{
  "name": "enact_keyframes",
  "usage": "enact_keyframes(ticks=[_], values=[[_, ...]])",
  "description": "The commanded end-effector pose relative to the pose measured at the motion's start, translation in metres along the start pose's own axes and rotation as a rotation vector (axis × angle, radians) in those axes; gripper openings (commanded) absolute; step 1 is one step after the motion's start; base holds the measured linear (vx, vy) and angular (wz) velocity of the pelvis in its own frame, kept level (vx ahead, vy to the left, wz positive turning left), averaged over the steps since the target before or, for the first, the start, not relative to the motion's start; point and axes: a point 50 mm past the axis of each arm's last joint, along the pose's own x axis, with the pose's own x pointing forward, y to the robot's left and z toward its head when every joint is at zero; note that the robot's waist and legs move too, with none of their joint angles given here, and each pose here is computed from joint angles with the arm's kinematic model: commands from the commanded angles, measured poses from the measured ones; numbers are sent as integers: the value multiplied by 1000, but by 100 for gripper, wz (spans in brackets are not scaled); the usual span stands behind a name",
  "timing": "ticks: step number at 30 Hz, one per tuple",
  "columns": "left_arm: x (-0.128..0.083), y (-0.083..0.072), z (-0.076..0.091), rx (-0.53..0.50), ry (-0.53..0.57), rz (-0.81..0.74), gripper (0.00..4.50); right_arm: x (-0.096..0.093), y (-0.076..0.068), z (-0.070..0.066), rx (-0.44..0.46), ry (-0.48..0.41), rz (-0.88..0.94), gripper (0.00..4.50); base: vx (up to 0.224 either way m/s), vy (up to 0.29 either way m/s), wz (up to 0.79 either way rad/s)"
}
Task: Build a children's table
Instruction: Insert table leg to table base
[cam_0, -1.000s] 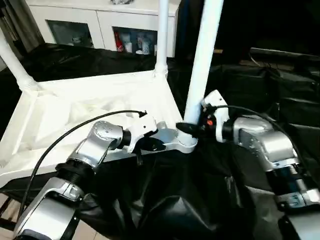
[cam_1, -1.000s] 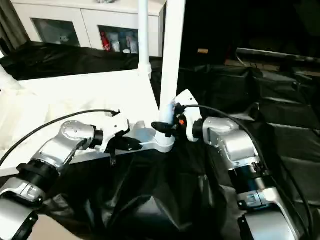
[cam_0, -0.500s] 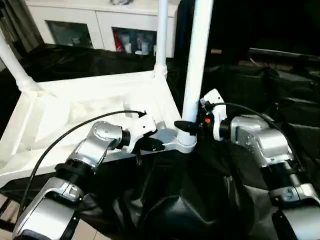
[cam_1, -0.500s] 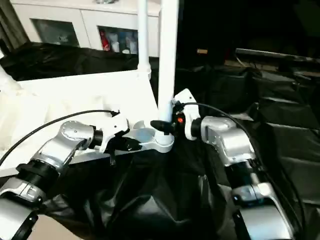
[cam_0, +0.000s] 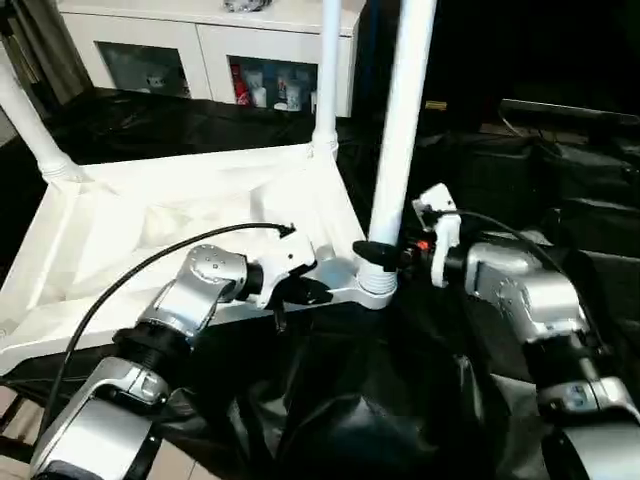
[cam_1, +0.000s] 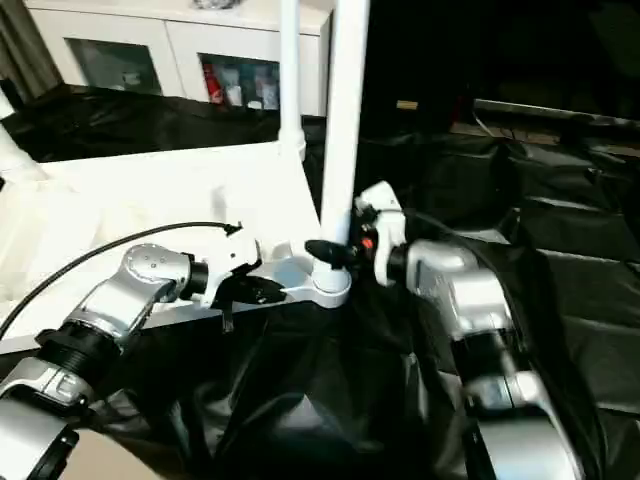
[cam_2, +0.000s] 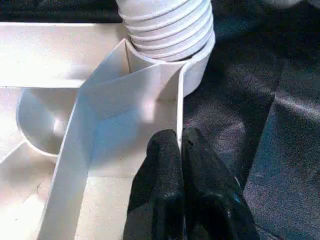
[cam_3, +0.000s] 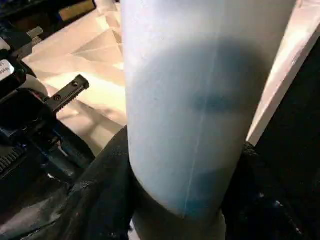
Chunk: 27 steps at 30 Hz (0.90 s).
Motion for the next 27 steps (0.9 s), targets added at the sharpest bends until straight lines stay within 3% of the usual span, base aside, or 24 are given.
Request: enact_keyframes(ticks=[1,11,13,20,27], values=[[-4,2,-2,-6,-13,25,0,-7,-6,-32,78,81,-67,189,0,0,0],[-5,6,-1,-13,-9,40,0,-15,-3,-57,167,-79,-146,189,0,0,0],[-5,7,-1,-13,-7,44,0,-16,2,-60,146,-80,-136,189,0,0,0],[-4,8,-1,-14,-7,61,0,-13,17,-53,-1,-72,-117,189,0,0,0],[-3,7,-2,-12,-5,59,0,-6,23,-51,-67,-34,-92,189,0,0,0]])
